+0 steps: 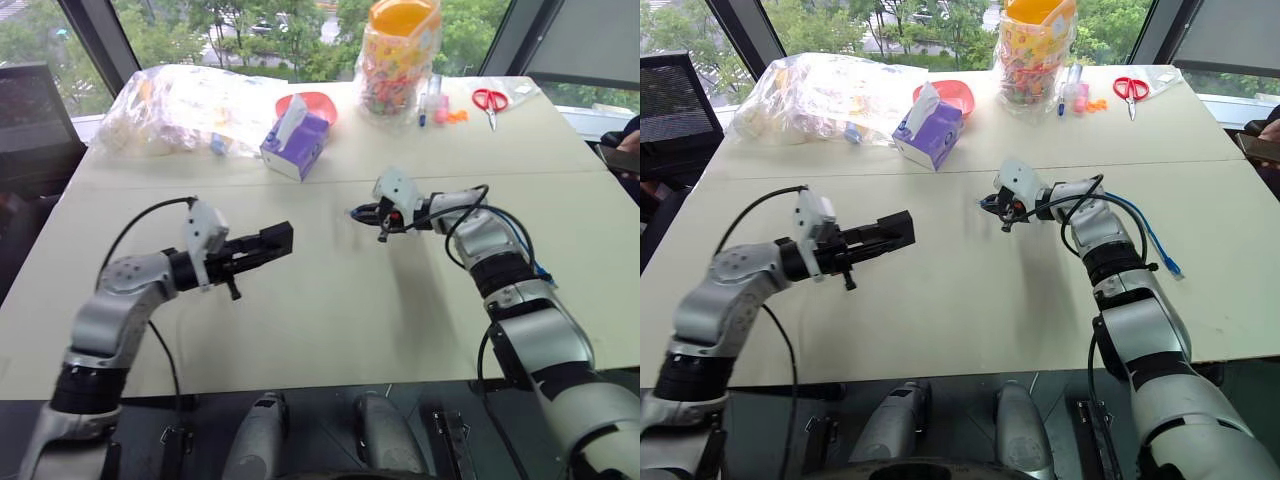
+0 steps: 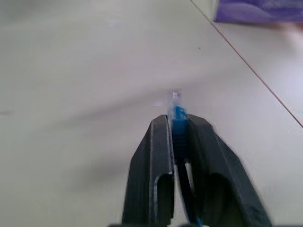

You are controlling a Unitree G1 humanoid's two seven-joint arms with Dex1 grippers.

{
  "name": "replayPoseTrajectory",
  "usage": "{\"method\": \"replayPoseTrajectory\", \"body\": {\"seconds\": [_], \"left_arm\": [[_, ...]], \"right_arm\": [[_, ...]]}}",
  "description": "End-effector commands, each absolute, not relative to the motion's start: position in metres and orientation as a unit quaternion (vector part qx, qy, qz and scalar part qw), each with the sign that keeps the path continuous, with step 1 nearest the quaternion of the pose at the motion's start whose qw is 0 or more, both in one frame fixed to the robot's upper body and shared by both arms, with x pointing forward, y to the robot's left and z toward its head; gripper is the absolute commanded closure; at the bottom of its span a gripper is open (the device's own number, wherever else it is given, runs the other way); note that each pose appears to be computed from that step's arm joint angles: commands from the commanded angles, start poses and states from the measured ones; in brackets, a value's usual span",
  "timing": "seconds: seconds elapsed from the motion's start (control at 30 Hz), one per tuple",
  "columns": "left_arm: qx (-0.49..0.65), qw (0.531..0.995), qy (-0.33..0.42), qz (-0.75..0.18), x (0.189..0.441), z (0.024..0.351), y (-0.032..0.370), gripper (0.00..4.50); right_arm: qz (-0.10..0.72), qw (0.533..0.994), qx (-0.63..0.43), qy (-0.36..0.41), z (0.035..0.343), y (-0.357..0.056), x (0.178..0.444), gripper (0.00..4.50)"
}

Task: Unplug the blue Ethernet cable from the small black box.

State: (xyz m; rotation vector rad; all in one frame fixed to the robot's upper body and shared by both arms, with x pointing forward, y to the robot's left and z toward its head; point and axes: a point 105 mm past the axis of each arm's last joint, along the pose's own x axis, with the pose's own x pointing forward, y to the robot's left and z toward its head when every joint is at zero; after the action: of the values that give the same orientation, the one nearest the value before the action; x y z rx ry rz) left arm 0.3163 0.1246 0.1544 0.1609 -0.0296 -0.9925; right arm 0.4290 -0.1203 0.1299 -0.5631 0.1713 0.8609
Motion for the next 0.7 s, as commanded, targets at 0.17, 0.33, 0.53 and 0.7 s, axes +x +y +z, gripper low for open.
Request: {"method": "replayPoseTrajectory", "body": {"seconds": [0.17, 0.33, 0.53, 0.7], "left_arm": [[0.079, 0.891, -0.046, -0.445, 0.338, 0.150, 0.110, 4.04], [0.068, 0.907, -0.015, -0.415, 0.358, 0.126, 0.105, 4.04], [0.078, 0.917, -0.005, -0.391, 0.372, 0.105, 0.106, 4.04], [0.071, 0.915, 0.008, -0.398, 0.372, 0.088, 0.101, 2.61]], "right_arm": [[0.356, 0.909, -0.213, 0.031, 0.169, -0.144, 0.439, 0.07], [0.415, 0.895, -0.161, 0.036, 0.182, -0.151, 0.411, 0.07], [0.438, 0.887, -0.139, 0.056, 0.171, -0.148, 0.374, 0.07], [0.429, 0.892, -0.113, 0.084, 0.154, -0.151, 0.349, 0.00]]}}
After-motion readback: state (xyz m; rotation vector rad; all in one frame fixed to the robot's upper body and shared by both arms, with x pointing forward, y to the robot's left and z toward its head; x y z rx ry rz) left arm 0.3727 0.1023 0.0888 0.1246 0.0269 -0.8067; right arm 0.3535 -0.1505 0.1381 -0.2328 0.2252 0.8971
